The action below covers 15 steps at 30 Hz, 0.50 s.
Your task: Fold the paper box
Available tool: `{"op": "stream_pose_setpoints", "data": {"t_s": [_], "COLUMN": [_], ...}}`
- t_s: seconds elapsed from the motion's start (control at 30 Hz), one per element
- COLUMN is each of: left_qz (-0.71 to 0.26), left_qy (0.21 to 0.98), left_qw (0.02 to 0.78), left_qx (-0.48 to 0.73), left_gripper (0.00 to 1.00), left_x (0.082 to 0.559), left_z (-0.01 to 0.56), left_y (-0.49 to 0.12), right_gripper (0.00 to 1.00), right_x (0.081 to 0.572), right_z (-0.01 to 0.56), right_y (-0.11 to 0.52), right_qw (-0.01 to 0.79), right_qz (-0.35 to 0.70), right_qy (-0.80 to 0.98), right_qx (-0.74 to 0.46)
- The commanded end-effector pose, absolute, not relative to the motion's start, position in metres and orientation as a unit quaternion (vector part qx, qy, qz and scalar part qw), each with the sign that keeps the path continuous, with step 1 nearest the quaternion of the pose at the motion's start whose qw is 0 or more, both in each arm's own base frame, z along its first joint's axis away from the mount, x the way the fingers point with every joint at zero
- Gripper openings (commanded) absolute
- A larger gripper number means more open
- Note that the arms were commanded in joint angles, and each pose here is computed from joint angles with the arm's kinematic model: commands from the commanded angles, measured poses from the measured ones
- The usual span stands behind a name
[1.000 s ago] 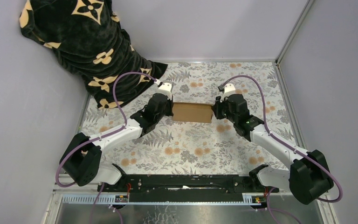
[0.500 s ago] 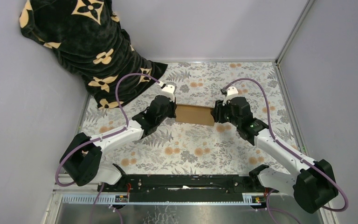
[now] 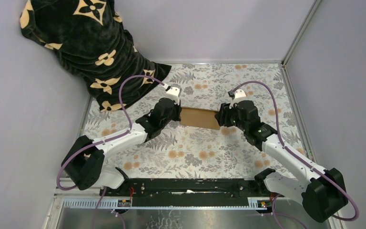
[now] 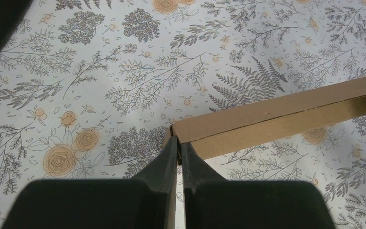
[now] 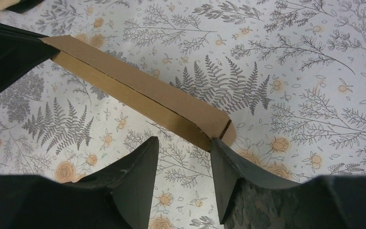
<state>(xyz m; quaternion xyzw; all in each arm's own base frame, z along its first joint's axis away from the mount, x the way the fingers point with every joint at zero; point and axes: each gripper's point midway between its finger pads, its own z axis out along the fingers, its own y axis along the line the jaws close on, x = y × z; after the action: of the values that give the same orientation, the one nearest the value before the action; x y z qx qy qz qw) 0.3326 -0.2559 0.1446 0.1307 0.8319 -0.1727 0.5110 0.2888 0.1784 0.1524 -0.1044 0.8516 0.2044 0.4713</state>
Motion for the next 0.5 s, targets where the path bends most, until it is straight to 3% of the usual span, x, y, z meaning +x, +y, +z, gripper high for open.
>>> {"op": "stream_pose_setpoints", "data": {"t_s": [0.0,0.47], "left_qz": [-0.17,-0.168], "left_qy": [0.864,0.863], "left_qw": [0.447,0.447], "left_qx": [0.161,0.162], "left_gripper": [0.08,0.08], "left_x": [0.307,0.307], "left_z": [0.1,0.099], "left_y": [-0.257,-0.258], "right_gripper": [0.52,0.57], "right_x": [0.29,0.3], "right_z": [0.183,0.19], "right_y": [0.186,0.17], "right_qw": [0.508,0.521], "right_qz": [0.231,0.195], "right_qy": [0.824,0.829], "right_qx": [-0.096,-0.056]}}
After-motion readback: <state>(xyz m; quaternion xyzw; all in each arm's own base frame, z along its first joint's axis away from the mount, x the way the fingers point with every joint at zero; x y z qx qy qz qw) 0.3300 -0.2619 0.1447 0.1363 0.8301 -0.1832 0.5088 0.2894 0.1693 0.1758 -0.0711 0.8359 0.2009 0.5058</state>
